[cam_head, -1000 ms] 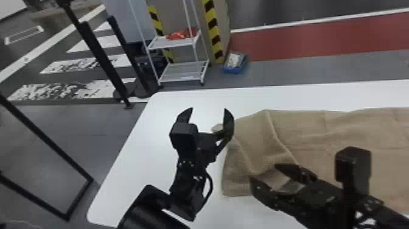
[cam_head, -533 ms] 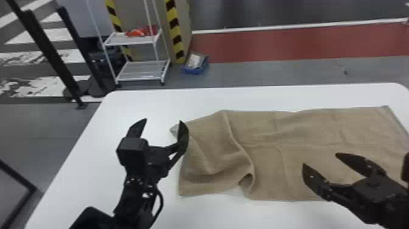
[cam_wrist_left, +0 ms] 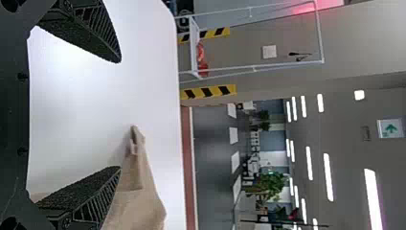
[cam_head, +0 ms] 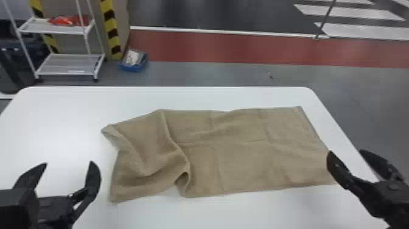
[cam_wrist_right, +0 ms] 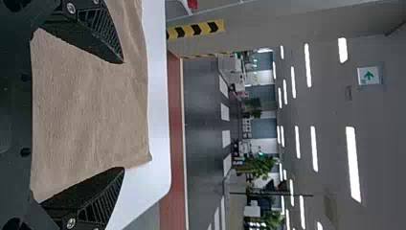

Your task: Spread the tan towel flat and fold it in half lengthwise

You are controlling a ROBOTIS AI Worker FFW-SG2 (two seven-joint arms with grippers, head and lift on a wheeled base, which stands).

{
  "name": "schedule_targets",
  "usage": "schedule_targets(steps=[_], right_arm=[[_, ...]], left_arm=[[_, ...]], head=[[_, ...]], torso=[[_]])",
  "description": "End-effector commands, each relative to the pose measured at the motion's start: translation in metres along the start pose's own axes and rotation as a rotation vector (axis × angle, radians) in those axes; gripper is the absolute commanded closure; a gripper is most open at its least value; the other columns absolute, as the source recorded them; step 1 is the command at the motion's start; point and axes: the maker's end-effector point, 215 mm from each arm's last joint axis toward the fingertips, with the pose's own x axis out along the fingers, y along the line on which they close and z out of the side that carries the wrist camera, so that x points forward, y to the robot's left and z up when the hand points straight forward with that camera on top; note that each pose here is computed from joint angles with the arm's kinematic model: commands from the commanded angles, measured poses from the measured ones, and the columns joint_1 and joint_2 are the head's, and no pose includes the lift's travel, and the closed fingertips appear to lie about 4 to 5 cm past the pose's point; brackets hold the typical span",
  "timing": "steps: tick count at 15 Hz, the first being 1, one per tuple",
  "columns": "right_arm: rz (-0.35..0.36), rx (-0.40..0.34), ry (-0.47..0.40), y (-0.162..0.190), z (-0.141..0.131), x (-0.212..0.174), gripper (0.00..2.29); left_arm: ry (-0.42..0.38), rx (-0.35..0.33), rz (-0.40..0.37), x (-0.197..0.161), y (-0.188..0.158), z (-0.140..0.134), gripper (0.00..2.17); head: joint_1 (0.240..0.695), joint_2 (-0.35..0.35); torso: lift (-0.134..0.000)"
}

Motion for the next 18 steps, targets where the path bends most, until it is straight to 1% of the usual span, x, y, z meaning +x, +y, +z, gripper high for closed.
schedule_targets(steps=[1, 2, 3, 4, 6, 7, 8, 9, 10, 15, 16, 18], right_arm=[[-0.071, -0.008, -0.052, -0.031, 0.002, -0.027, 0.10], [-0.097, -0.016, -0.074, -0.042, 0.005, -0.036, 0.10], [-0.116, -0.015, -0.086, -0.051, 0.006, -0.045, 0.10], [-0.128, -0.013, -0.086, -0.059, 0.003, -0.050, 0.10], [-0.135, -0.012, -0.081, -0.064, -0.002, -0.056, 0.11], [-0.142, -0.011, -0.090, -0.065, -0.003, -0.060, 0.11], [-0.147, -0.007, -0.091, -0.066, -0.005, -0.062, 0.11], [-0.153, -0.005, -0.095, -0.067, -0.006, -0.063, 0.11], [-0.159, -0.004, -0.103, -0.068, -0.005, -0.064, 0.12], [-0.168, -0.002, -0.106, -0.072, -0.008, -0.068, 0.12], [-0.168, -0.002, -0.106, -0.072, -0.008, -0.068, 0.12], [-0.163, -0.004, -0.106, -0.072, -0.007, -0.068, 0.12]], left_arm=[[0.097, -0.018, -0.011, -0.017, -0.002, -0.028, 0.09], [0.109, -0.032, -0.024, -0.022, -0.005, -0.032, 0.09], [0.119, -0.034, -0.039, -0.027, -0.011, -0.035, 0.09], [0.128, -0.039, -0.059, -0.030, -0.020, -0.039, 0.09], [0.141, -0.046, -0.114, -0.037, -0.044, -0.042, 0.09], [0.147, -0.048, -0.151, -0.041, -0.059, -0.045, 0.10], [0.152, -0.044, -0.176, -0.043, -0.068, -0.049, 0.23], [0.158, -0.038, -0.193, -0.042, -0.078, -0.055, 0.28], [0.154, -0.025, -0.194, -0.041, -0.083, -0.057, 0.28], [0.176, -0.008, -0.192, -0.036, -0.090, -0.074, 0.28], [0.177, 0.009, -0.191, -0.035, -0.091, -0.078, 0.40], [0.176, 0.026, -0.187, -0.032, -0.093, -0.081, 0.42]], head=[[0.695, -0.166], [0.695, -0.190], [0.695, -0.230], [0.695, -0.253], [0.695, -0.294], [0.695, -0.339], [0.695, -0.350], [0.695, -0.350], [0.695, -0.350], [0.695, -0.350], [0.695, -0.350], [0.695, -0.350]], torso=[[-0.128], [-0.128], [-0.128], [-0.128], [-0.128], [-0.128], [-0.128], [-0.128], [-0.128], [-0.128], [-0.128], [-0.128]])
